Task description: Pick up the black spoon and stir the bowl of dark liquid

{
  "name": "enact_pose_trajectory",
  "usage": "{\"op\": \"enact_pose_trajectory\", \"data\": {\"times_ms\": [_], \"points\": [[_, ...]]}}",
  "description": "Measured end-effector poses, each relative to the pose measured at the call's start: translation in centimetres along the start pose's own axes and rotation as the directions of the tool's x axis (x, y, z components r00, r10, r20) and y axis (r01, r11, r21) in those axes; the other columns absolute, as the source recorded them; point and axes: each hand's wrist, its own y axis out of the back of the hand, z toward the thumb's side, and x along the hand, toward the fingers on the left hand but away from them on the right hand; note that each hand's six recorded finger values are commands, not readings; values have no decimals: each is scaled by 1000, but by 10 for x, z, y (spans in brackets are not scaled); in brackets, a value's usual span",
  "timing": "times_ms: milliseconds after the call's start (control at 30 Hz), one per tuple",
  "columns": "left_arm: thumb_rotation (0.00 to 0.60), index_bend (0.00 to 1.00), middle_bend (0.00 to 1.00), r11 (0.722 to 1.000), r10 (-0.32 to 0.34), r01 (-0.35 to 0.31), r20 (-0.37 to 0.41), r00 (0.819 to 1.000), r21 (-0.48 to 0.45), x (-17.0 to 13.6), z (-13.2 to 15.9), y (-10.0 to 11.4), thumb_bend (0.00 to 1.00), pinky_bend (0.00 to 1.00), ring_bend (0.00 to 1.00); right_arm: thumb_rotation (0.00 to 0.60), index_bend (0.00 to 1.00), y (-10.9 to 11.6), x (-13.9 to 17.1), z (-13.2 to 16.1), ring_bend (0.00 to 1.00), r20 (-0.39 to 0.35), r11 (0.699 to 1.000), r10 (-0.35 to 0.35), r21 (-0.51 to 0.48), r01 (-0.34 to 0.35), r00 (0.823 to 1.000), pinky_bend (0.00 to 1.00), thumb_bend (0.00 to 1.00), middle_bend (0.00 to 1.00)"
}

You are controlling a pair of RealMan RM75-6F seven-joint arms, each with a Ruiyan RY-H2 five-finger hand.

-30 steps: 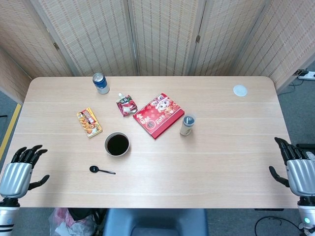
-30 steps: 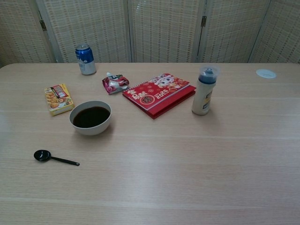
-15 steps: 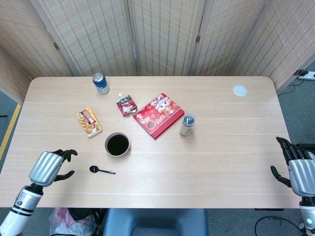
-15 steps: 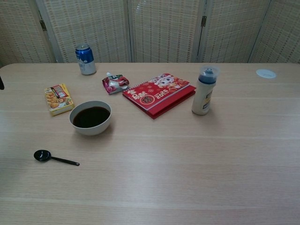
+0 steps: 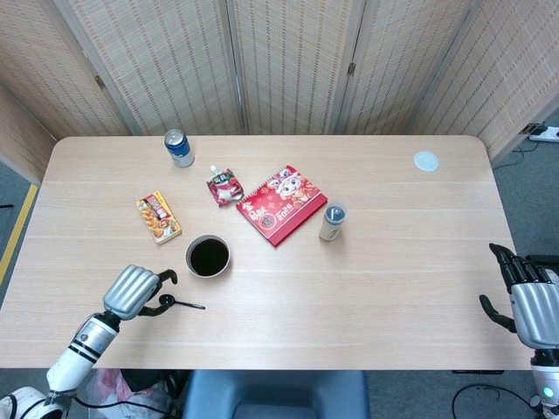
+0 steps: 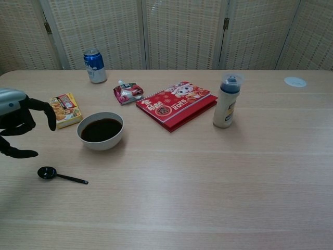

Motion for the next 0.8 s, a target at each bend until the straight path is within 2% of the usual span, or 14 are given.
{"op": "enact_pose_trajectory", "data": {"times_ms": [200, 433, 800], "points": [[600, 488, 970, 998, -66, 66, 2, 998, -2, 11, 6, -24, 246, 1000, 967, 600, 0, -1, 0, -1, 224, 3, 1000, 5, 0, -5, 1000, 275, 234, 153], [600, 514, 977, 994, -111, 111, 7, 994, 13, 20, 14, -49, 327, 1000, 976, 600, 0, -4, 0, -3, 235, 6, 1000, 11, -3, -11, 1000, 275, 235, 155], [600, 500, 982, 984, -177, 178, -33, 984, 18, 29, 15, -69, 352, 1000, 975, 600, 0, -6, 2, -8, 253, 21, 1000, 16, -6, -16, 1000, 275, 234, 159]]}}
